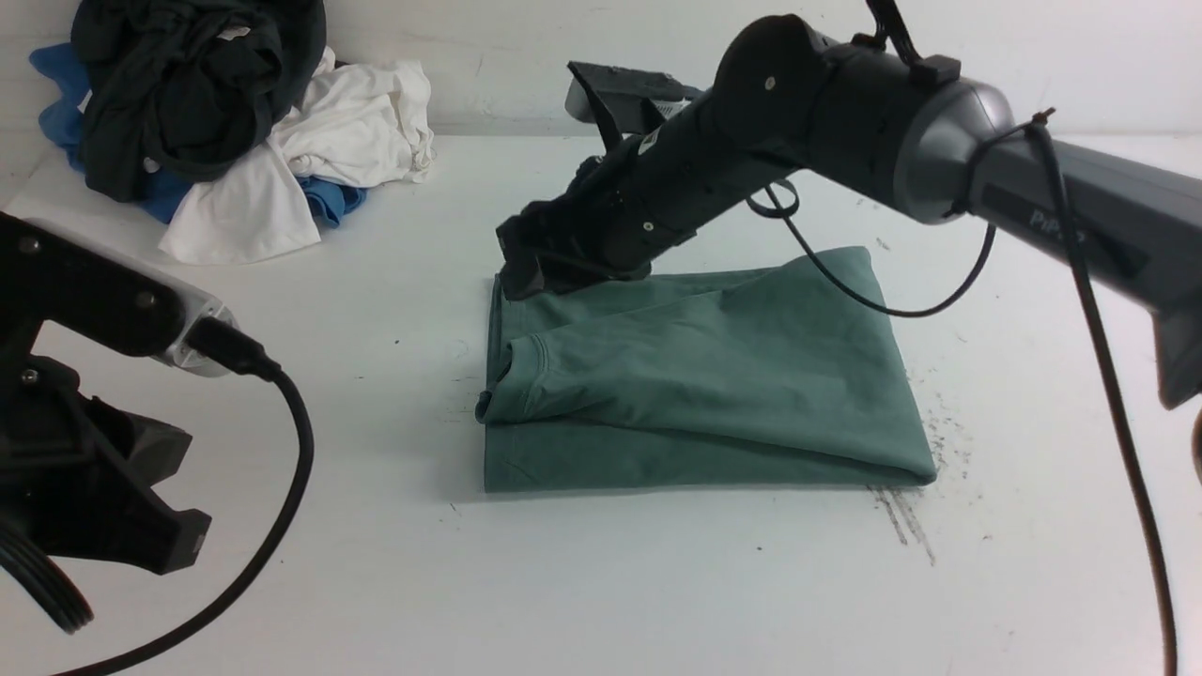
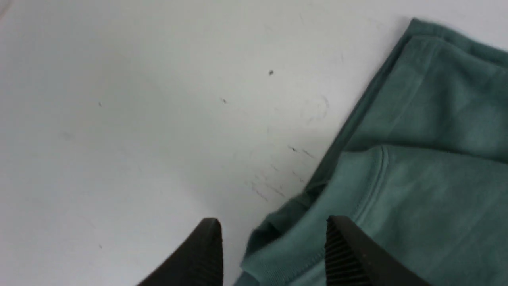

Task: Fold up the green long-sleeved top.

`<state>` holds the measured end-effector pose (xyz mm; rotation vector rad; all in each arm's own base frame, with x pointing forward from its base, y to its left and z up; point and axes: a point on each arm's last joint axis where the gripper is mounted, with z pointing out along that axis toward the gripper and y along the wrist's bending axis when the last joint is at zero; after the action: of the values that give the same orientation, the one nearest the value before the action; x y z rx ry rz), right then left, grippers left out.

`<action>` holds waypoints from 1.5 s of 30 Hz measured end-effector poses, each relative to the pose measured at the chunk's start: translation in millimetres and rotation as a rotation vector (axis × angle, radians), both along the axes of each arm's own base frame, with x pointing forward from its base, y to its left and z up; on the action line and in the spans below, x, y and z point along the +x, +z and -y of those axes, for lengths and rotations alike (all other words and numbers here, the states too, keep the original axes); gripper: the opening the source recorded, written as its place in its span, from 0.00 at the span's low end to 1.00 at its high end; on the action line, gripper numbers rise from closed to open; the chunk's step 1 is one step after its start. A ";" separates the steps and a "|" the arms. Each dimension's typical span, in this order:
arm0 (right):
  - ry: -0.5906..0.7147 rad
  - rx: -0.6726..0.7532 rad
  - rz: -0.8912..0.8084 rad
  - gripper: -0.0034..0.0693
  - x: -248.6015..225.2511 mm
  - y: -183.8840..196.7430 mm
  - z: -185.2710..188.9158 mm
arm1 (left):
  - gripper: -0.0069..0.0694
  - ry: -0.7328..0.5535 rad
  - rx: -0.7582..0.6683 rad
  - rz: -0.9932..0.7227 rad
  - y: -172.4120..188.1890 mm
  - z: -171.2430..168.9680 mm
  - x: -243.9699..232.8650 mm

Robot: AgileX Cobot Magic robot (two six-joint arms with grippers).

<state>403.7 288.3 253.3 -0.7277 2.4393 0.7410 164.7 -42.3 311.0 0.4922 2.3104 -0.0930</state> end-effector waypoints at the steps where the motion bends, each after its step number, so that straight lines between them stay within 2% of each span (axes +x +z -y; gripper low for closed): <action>1: 0.000 -0.004 -0.002 0.48 0.0 -1.3 0.2 | 0.08 0.000 0.000 0.000 0.0 0.0 0.0; 5: 0.055 -0.087 -0.112 0.31 -12.4 -42.5 -9.9 | 0.08 0.002 -0.016 0.004 0.5 1.0 0.3; 8: 0.088 -0.118 -0.126 0.18 -16.7 -71.6 -22.8 | 0.08 0.004 -0.043 0.002 1.0 2.5 0.2; 10: 0.099 -0.120 -0.100 0.11 -16.2 -77.6 -27.9 | 0.08 0.004 -0.055 0.003 1.4 3.3 0.3; 12: 0.107 -0.105 -0.055 0.05 -12.4 -67.9 -30.9 | 0.08 0.001 -0.062 0.003 1.5 3.9 0.2; 15: 0.117 -0.093 0.010 0.03 -7.3 -44.8 -30.2 | 0.08 -0.001 -0.064 0.003 1.5 4.1 0.1; 18: 0.159 -0.129 0.165 0.03 -8.4 22.3 -20.9 | 0.08 -0.012 -0.062 0.036 7.7 2.6 -6.9; 19: 0.163 -0.139 0.168 0.03 -9.3 24.2 -19.7 | 0.08 -0.013 -0.061 0.037 7.7 2.6 -6.9; 20: 0.176 -0.183 0.228 0.03 -14.1 53.0 -11.4 | 0.08 -0.027 -0.057 0.088 15.1 0.8 -15.2; 22: 0.178 -0.261 0.276 0.03 -23.7 85.4 3.4 | 0.08 -0.050 -0.051 0.203 29.4 -3.1 -31.5; 26: 0.058 -0.407 0.434 0.03 -39.4 146.4 42.0 | 0.08 -0.074 -0.042 0.476 45.9 -13.2 -71.8; 29: -0.074 -0.443 0.543 0.03 -62.3 195.8 76.9 | 0.08 -0.068 -0.043 0.607 33.6 -19.3 -93.6; 32: -0.152 -0.440 0.621 0.03 -92.3 231.9 104.8 | 0.08 -0.044 -0.061 0.720 11.8 -23.2 -103.8; 35: -0.193 -0.419 0.642 0.03 -126.1 250.3 129.7 | 0.08 -0.012 -0.083 0.843 -6.1 -26.7 -109.8; 38: -0.203 -0.419 0.621 0.03 -146.7 249.1 144.0 | 0.08 0.012 -0.099 0.937 -17.5 -29.2 -113.1; 40: -0.186 -0.442 0.591 0.03 -165.4 236.1 156.4 | 0.08 0.036 -0.114 1.026 -28.3 -31.7 -116.4; 45: -0.154 -0.394 0.658 0.03 -193.6 208.0 171.3 | 0.08 0.051 -0.118 1.055 -43.3 -32.5 -114.4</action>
<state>210.0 116.9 461.2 -0.7626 1.9993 -0.0590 50.3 -9.8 267.7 0.3031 1.2725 0.0518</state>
